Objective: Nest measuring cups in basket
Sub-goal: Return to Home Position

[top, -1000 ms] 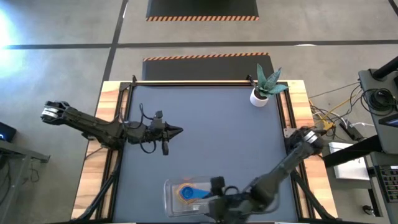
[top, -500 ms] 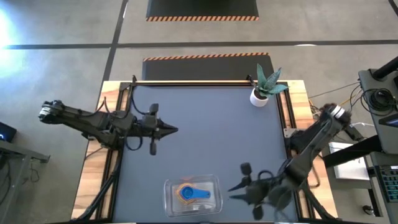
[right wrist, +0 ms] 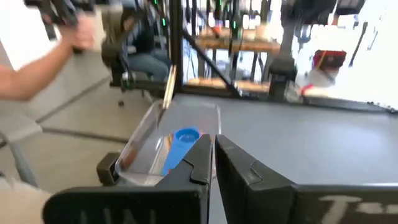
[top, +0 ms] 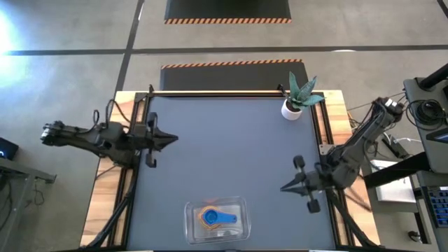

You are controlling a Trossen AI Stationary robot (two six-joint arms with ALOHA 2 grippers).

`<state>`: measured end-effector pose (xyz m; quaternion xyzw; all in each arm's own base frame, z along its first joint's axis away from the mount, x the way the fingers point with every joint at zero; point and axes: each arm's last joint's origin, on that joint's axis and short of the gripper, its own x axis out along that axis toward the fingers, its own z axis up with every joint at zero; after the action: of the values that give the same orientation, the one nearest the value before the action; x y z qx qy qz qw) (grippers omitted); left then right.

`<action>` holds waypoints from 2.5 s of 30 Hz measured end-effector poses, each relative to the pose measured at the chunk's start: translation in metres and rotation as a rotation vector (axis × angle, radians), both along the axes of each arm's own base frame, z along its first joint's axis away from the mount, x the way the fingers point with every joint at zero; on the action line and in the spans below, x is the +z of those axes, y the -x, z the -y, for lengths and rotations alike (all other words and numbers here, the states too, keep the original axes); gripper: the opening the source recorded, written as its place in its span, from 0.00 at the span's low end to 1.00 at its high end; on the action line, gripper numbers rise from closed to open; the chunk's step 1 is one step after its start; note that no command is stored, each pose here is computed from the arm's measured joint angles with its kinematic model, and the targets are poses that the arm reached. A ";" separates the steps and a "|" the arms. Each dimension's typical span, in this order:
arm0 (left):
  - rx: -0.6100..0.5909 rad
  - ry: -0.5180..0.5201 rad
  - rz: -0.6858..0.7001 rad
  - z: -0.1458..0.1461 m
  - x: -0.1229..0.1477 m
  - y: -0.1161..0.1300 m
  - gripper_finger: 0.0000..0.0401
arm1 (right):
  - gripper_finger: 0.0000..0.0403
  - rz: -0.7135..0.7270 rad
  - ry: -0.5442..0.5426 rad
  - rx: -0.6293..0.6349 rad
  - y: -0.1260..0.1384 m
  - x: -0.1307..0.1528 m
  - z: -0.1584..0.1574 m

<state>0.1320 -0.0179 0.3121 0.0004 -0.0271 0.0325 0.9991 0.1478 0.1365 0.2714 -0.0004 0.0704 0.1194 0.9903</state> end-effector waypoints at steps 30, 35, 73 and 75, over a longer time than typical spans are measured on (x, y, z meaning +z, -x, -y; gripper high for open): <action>-0.010 -0.025 0.068 -0.014 -0.094 0.050 0.00 | 0.02 0.265 -0.119 -0.164 0.062 -0.069 0.073; -0.136 -0.025 0.023 -0.010 -0.110 0.045 0.00 | 0.02 0.224 -0.187 -0.147 0.067 -0.089 0.078; -0.332 0.008 -0.016 -0.004 -0.140 0.037 0.00 | 0.02 0.153 0.027 0.136 0.071 -0.104 0.072; -0.333 0.032 -0.018 -0.004 -0.140 0.037 0.00 | 0.02 0.148 0.015 0.135 0.071 -0.104 0.072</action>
<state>0.0949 -0.0142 0.1726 -0.0195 -0.0176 -0.1329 0.9908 0.0766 0.0642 0.1672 -0.0215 -0.0025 0.1851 0.9825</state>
